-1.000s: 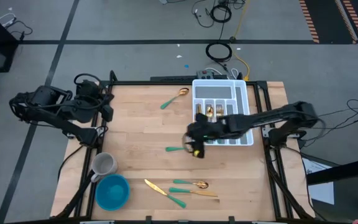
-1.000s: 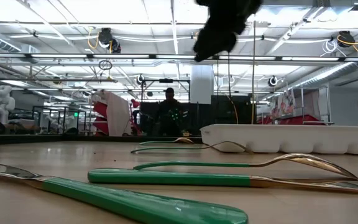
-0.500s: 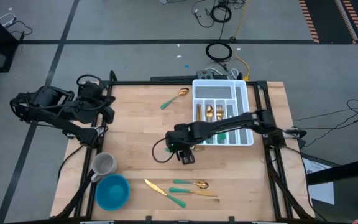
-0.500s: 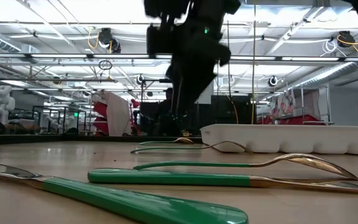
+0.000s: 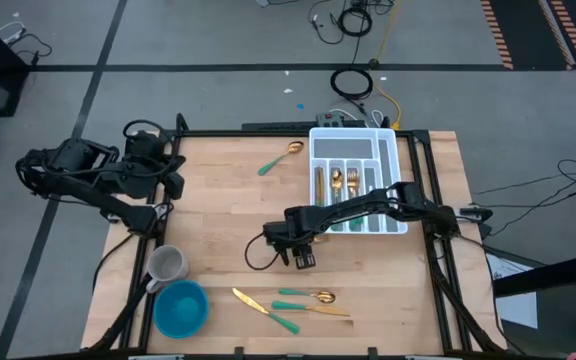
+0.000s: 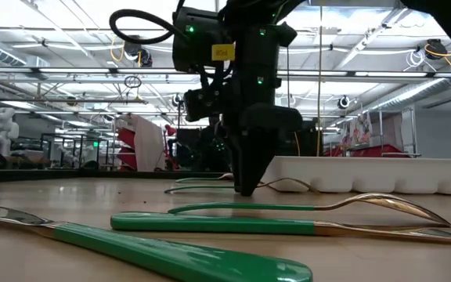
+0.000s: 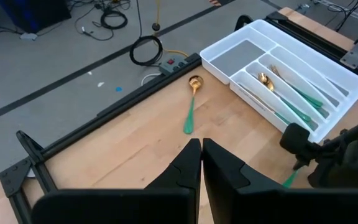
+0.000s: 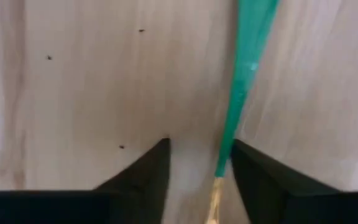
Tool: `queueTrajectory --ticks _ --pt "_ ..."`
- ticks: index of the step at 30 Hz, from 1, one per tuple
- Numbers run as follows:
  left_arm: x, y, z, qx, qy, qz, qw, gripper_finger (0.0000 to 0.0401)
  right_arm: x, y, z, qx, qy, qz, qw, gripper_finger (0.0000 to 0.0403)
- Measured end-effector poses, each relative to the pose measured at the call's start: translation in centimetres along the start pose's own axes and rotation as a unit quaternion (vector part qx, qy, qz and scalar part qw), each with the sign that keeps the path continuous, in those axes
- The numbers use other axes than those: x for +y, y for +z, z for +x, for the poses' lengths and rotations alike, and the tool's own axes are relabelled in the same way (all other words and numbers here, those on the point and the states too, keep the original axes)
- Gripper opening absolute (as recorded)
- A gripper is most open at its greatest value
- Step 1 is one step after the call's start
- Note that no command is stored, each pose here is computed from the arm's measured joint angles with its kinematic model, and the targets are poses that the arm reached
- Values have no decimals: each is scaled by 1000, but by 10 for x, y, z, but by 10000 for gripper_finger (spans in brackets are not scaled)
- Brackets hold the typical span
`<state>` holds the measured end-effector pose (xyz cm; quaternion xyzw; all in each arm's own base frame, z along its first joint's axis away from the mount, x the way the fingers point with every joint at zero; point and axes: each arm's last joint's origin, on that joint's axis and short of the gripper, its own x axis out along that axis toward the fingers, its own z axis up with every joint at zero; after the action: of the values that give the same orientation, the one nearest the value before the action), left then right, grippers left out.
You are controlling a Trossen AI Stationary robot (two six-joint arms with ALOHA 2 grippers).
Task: Sort silverware
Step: Put the green fork into the white cutlery tray
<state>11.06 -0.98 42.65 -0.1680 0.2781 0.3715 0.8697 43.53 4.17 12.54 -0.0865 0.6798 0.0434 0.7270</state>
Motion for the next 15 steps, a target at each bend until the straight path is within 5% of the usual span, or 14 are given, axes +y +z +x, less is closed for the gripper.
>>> queueTrajectory --ticks 5,15 --pt "0 0 0 1 1 2 1000 25 6 0 2 2 8 -5 1000 22" --pt "2 -1 0 6 7 9 1000 25 4 29 -40 -46 -9 -36 998 2"
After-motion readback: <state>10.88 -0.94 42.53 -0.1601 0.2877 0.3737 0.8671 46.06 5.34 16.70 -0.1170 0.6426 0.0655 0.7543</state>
